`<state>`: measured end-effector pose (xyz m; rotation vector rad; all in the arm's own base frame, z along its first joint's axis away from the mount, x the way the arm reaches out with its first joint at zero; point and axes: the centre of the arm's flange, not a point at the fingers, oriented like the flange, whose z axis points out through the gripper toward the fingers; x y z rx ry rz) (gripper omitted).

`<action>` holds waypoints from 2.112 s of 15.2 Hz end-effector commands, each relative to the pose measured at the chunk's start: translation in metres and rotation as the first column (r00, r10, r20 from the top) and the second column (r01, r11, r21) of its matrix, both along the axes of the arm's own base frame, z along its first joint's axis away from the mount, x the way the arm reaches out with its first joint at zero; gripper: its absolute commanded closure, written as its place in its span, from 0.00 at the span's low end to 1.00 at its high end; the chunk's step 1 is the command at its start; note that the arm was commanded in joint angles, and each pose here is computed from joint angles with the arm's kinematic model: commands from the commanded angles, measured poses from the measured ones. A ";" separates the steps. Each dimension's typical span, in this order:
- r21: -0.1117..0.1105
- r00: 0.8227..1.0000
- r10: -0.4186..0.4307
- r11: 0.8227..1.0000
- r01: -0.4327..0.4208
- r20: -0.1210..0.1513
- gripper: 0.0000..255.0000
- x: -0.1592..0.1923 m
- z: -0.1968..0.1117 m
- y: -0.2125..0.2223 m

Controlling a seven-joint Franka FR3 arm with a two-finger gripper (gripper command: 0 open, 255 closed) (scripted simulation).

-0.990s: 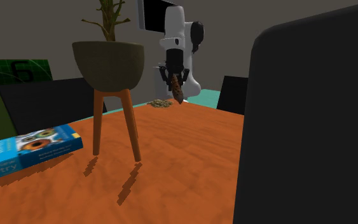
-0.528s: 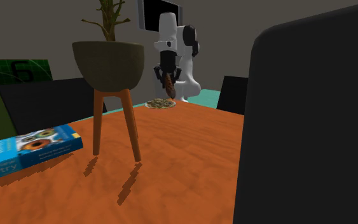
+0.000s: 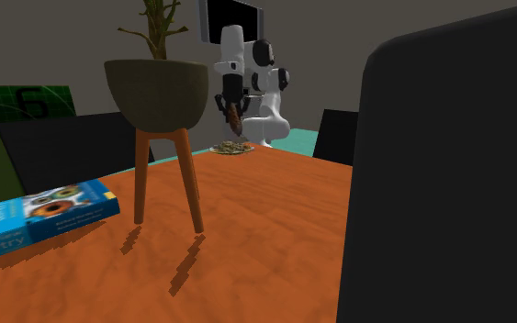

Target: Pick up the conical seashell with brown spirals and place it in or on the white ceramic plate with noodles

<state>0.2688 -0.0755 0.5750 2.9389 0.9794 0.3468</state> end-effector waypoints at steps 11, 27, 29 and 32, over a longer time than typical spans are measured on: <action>0.000 1.000 0.001 1.000 -0.001 -0.001 1.00 -0.021 -0.053 -0.014; 0.000 1.000 0.001 1.000 -0.001 -0.001 0.00 -0.021 -0.066 -0.014; 0.000 1.000 0.001 1.000 -0.001 -0.001 0.00 -0.027 -0.041 -0.015; 0.000 1.000 0.001 1.000 -0.001 -0.001 0.00 -0.032 -0.018 -0.016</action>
